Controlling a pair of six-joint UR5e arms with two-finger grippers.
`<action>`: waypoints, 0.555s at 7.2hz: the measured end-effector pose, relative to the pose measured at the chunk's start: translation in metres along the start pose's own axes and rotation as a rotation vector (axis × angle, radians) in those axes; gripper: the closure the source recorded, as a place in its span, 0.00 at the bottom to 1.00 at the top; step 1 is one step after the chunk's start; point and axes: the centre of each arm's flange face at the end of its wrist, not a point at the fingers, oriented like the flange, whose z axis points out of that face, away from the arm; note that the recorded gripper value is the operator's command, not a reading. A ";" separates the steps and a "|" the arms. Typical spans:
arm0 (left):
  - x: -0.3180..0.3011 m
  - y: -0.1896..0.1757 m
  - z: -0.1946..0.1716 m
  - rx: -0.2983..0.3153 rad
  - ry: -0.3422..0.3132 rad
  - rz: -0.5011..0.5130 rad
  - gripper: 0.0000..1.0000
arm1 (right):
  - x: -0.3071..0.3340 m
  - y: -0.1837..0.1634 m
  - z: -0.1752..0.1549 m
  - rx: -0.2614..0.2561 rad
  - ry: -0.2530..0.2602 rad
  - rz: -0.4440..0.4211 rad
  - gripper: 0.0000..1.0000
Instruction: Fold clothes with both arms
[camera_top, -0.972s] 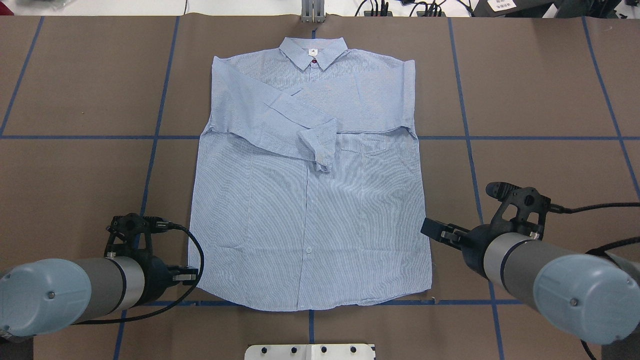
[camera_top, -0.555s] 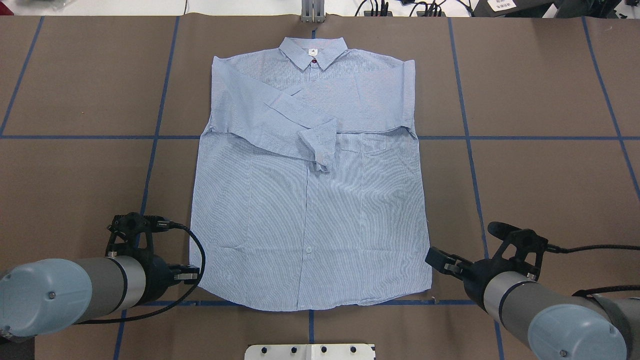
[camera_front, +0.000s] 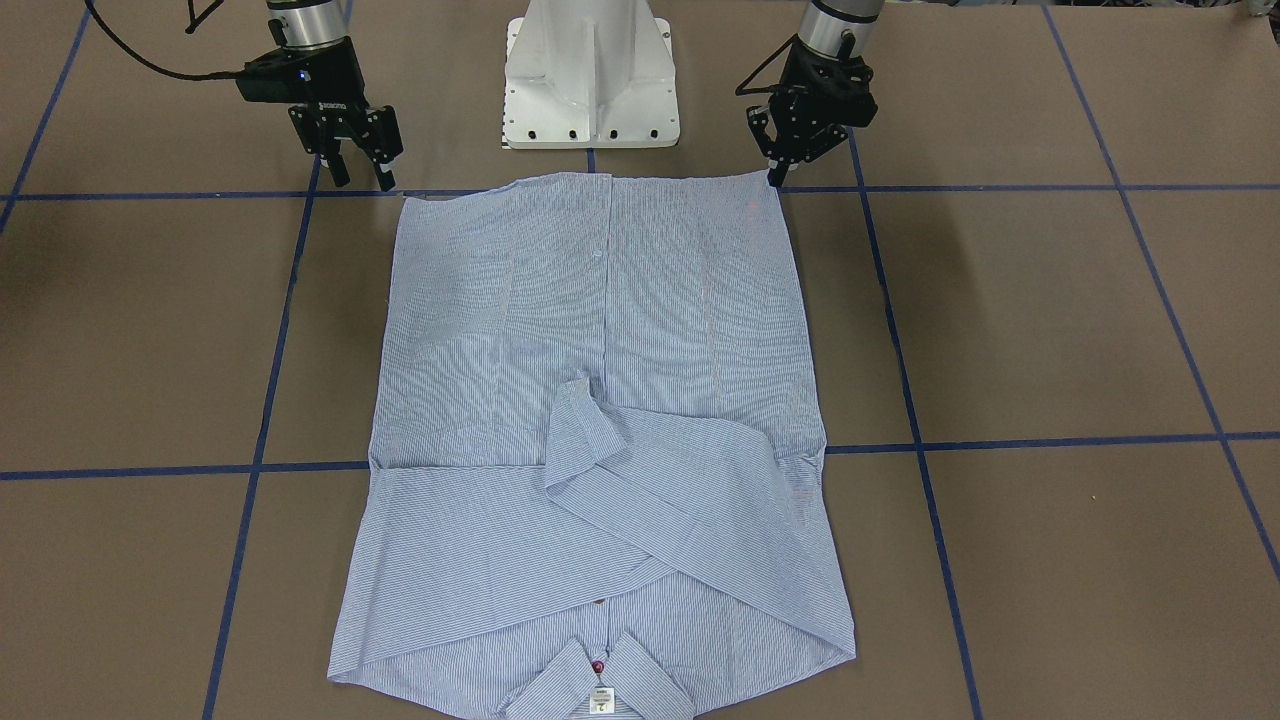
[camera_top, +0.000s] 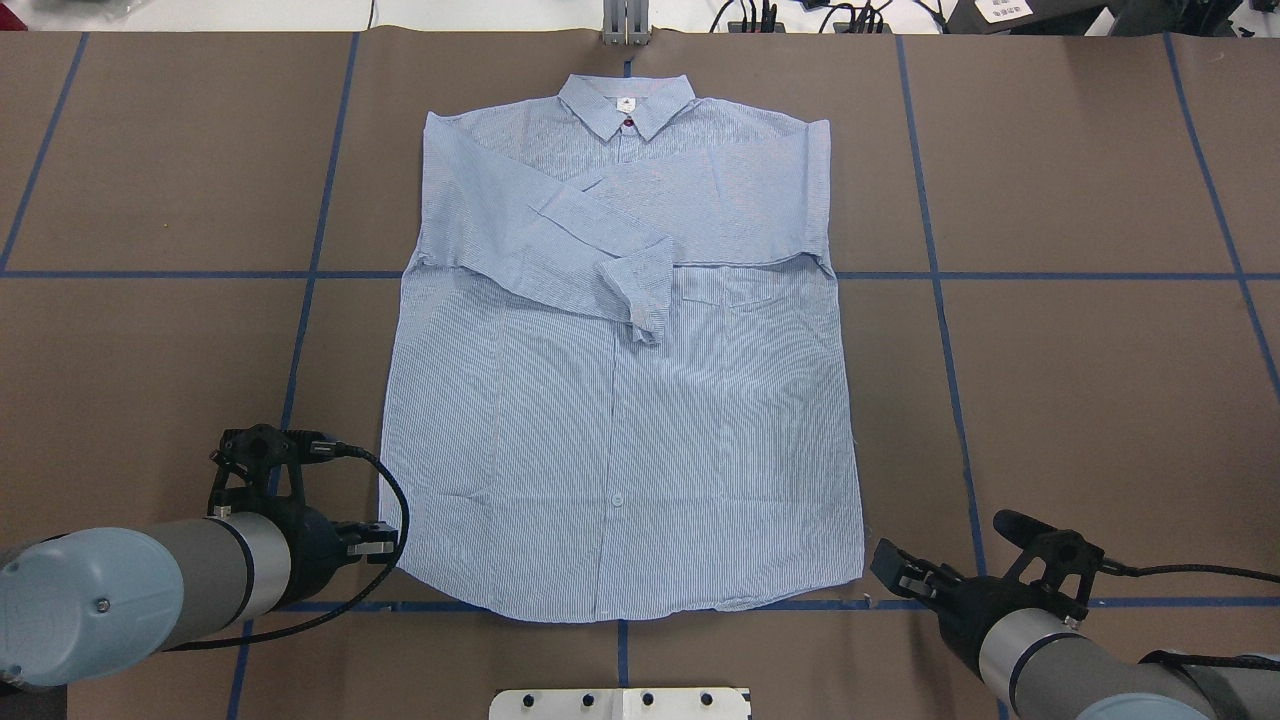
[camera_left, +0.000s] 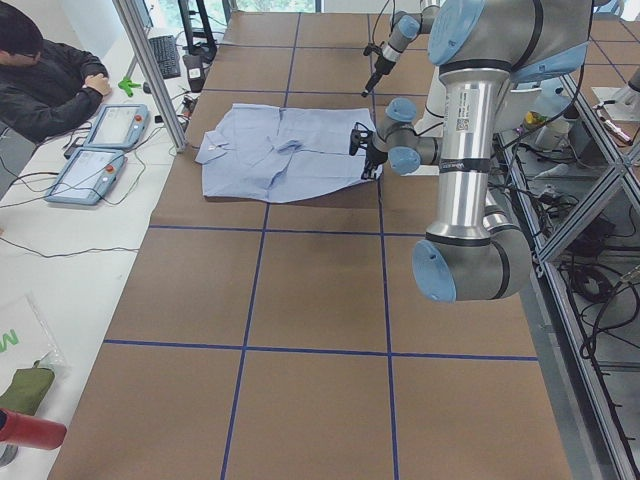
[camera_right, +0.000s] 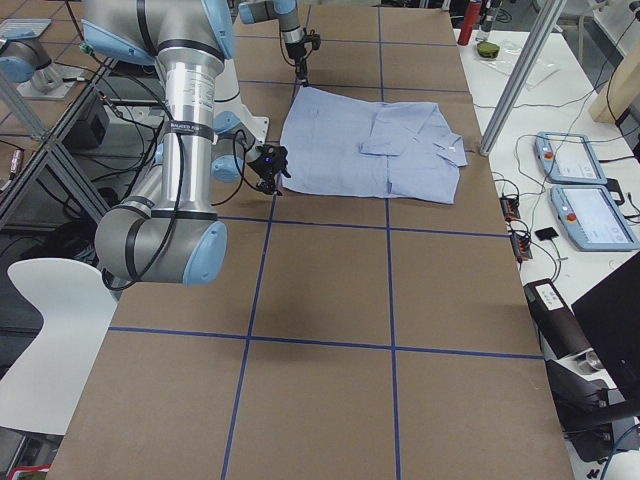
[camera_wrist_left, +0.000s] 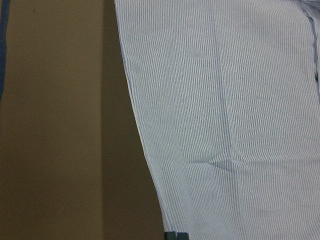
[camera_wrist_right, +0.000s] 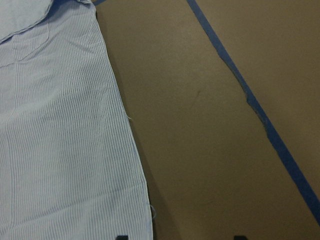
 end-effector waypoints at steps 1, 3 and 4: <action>0.000 0.000 0.000 0.006 -0.001 0.000 1.00 | -0.005 0.009 0.002 0.003 0.012 0.001 0.39; 0.000 -0.001 -0.001 0.011 0.000 0.000 1.00 | -0.023 0.029 0.018 0.016 0.031 -0.002 0.44; 0.000 -0.001 -0.002 0.011 0.001 0.000 1.00 | -0.028 0.037 0.027 0.023 0.036 -0.004 0.50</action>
